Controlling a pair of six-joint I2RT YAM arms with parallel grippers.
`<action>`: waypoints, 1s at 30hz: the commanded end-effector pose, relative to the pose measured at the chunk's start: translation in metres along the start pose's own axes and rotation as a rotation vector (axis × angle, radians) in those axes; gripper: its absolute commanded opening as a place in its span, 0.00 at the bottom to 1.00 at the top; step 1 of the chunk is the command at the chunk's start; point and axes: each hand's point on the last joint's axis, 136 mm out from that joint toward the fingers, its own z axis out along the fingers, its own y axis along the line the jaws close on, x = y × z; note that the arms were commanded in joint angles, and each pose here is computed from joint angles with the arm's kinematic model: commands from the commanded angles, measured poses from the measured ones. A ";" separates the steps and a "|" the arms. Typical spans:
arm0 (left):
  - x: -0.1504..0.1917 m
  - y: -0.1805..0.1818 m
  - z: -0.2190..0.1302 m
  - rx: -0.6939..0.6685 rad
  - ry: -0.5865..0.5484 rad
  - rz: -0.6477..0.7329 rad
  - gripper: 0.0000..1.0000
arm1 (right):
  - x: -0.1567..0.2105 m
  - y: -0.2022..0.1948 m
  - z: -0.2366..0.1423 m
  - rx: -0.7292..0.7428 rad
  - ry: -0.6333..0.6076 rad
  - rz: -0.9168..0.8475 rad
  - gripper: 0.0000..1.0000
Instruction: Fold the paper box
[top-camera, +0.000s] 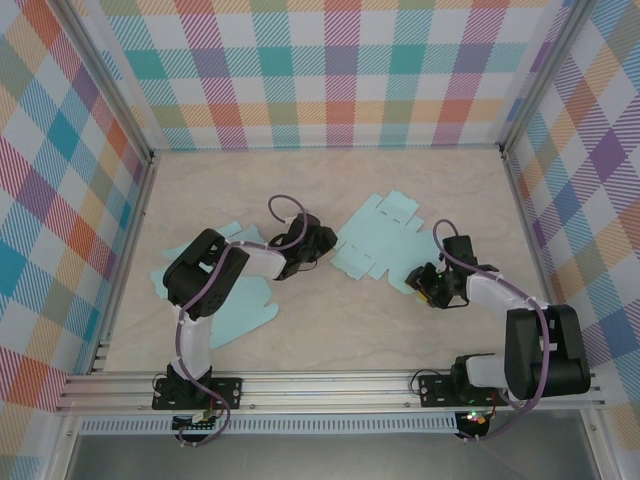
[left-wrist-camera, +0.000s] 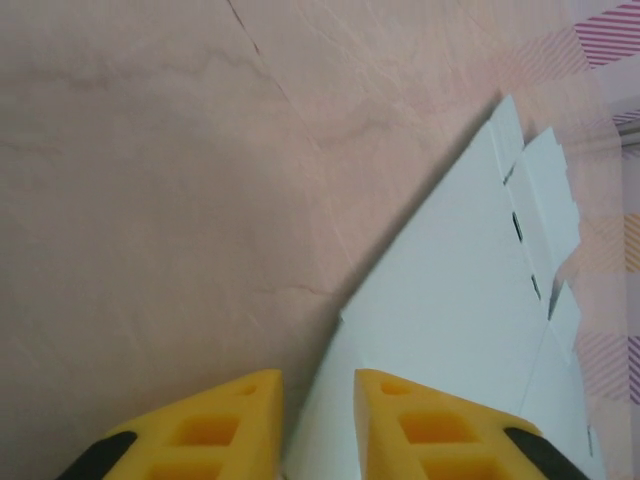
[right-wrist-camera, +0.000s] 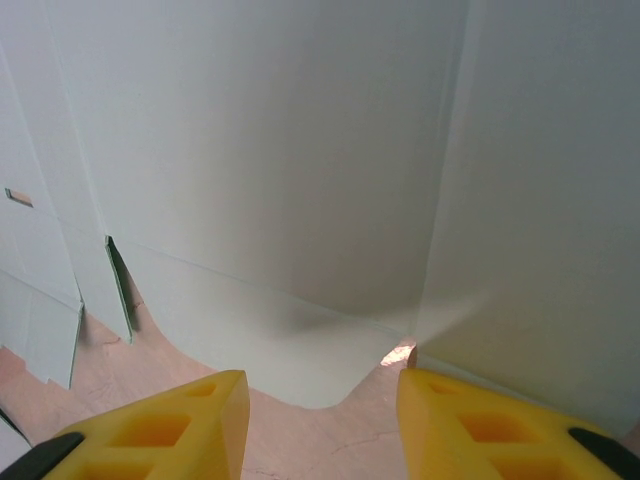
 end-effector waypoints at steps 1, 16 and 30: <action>-0.005 0.031 0.011 -0.069 -0.008 -0.018 0.22 | 0.005 -0.002 -0.002 0.015 0.007 -0.009 0.44; 0.047 0.017 0.012 0.013 0.156 -0.043 0.34 | 0.002 0.004 0.001 -0.004 0.003 -0.011 0.44; 0.052 0.006 0.014 0.035 0.169 -0.025 0.19 | 0.000 0.007 0.003 -0.019 0.003 -0.016 0.44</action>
